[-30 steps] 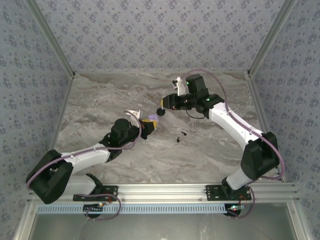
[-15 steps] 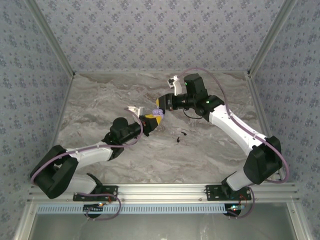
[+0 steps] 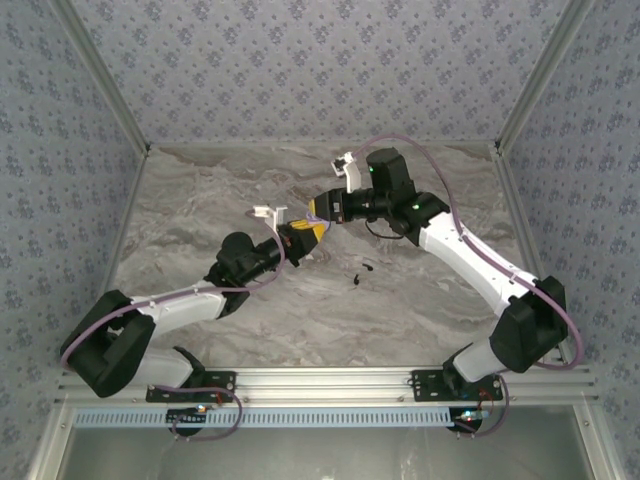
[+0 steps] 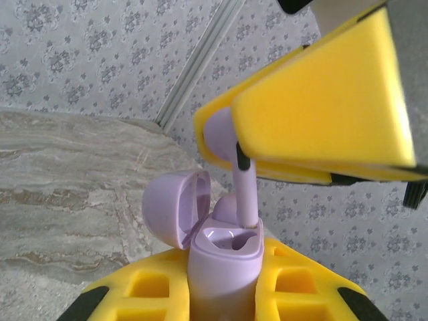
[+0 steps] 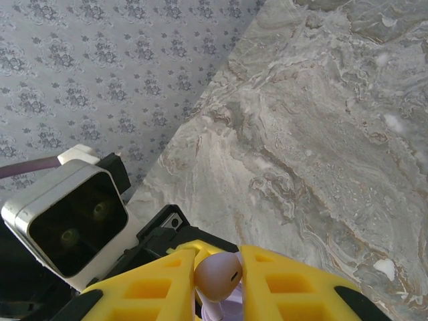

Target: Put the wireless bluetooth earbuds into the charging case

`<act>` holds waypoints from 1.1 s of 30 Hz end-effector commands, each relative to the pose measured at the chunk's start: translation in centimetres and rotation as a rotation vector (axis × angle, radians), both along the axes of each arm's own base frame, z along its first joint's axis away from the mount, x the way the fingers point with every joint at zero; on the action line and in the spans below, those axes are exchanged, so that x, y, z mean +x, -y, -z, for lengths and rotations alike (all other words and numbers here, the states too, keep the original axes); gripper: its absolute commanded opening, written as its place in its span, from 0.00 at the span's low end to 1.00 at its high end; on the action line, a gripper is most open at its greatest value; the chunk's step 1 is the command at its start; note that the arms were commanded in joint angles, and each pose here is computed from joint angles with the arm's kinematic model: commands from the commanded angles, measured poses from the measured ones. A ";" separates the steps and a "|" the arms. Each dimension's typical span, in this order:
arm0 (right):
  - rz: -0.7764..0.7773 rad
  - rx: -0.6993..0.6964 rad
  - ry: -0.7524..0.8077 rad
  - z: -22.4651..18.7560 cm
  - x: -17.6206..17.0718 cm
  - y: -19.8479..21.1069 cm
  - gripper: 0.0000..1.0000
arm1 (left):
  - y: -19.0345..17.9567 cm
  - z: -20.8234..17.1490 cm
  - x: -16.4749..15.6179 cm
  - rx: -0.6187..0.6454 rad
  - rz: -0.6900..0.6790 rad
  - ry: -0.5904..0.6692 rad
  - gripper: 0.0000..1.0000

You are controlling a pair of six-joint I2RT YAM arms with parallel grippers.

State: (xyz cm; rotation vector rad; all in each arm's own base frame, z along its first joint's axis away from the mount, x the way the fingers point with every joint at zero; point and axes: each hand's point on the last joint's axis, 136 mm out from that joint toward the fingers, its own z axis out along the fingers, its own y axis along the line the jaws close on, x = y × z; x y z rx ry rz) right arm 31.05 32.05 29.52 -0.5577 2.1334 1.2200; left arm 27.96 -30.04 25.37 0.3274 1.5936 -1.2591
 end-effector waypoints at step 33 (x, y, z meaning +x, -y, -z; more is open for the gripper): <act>-0.003 -0.013 0.069 -1.2 -1.0 0.6 0.23 | -0.9 -4.7 -1.0 -0.090 -0.019 0.100 0.12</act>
